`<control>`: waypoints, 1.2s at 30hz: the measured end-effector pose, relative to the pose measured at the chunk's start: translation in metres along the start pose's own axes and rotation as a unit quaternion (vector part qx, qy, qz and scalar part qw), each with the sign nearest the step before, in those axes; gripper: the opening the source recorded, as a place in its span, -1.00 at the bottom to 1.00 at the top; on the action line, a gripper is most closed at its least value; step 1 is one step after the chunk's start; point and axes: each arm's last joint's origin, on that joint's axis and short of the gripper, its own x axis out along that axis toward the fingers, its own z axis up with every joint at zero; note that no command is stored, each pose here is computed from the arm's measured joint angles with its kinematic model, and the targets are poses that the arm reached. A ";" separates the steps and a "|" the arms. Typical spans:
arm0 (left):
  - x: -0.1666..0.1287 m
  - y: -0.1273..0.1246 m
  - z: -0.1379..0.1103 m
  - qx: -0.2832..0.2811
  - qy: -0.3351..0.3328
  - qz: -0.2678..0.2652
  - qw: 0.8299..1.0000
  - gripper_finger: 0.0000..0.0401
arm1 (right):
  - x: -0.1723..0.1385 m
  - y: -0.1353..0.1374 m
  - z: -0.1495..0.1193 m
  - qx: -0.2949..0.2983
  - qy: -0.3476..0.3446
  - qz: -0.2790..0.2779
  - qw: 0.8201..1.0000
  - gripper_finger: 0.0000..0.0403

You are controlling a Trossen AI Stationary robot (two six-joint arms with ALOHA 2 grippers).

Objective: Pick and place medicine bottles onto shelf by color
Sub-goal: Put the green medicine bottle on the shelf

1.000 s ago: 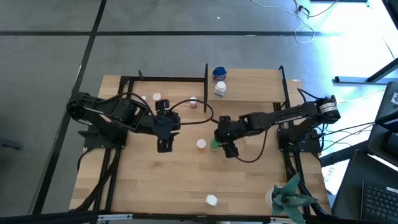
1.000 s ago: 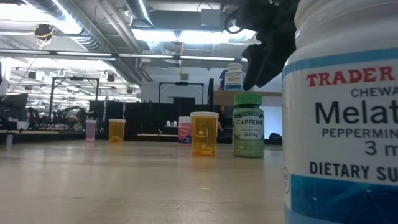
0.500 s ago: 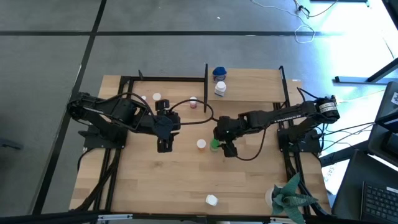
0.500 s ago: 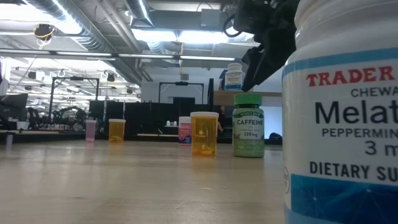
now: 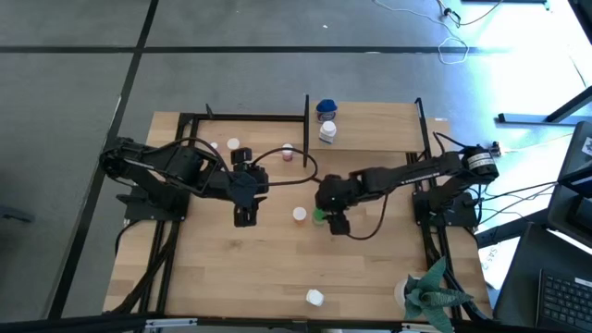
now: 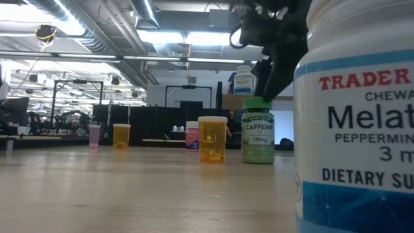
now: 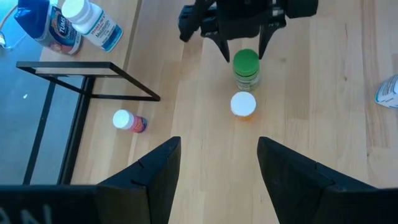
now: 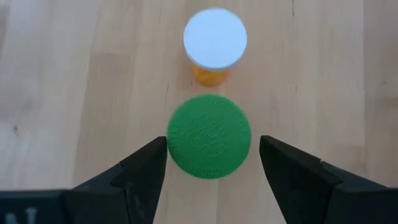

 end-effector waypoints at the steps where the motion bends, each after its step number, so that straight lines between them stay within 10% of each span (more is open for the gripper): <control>1: 0.000 0.000 0.000 0.000 0.000 0.000 1.000 0.03 | 0.002 0.000 0.000 0.000 0.003 -0.001 1.000 0.29; 36: 0.000 0.000 0.000 -0.001 0.001 0.000 1.000 0.03 | 0.024 -0.001 0.002 -0.025 0.004 -0.002 1.000 0.11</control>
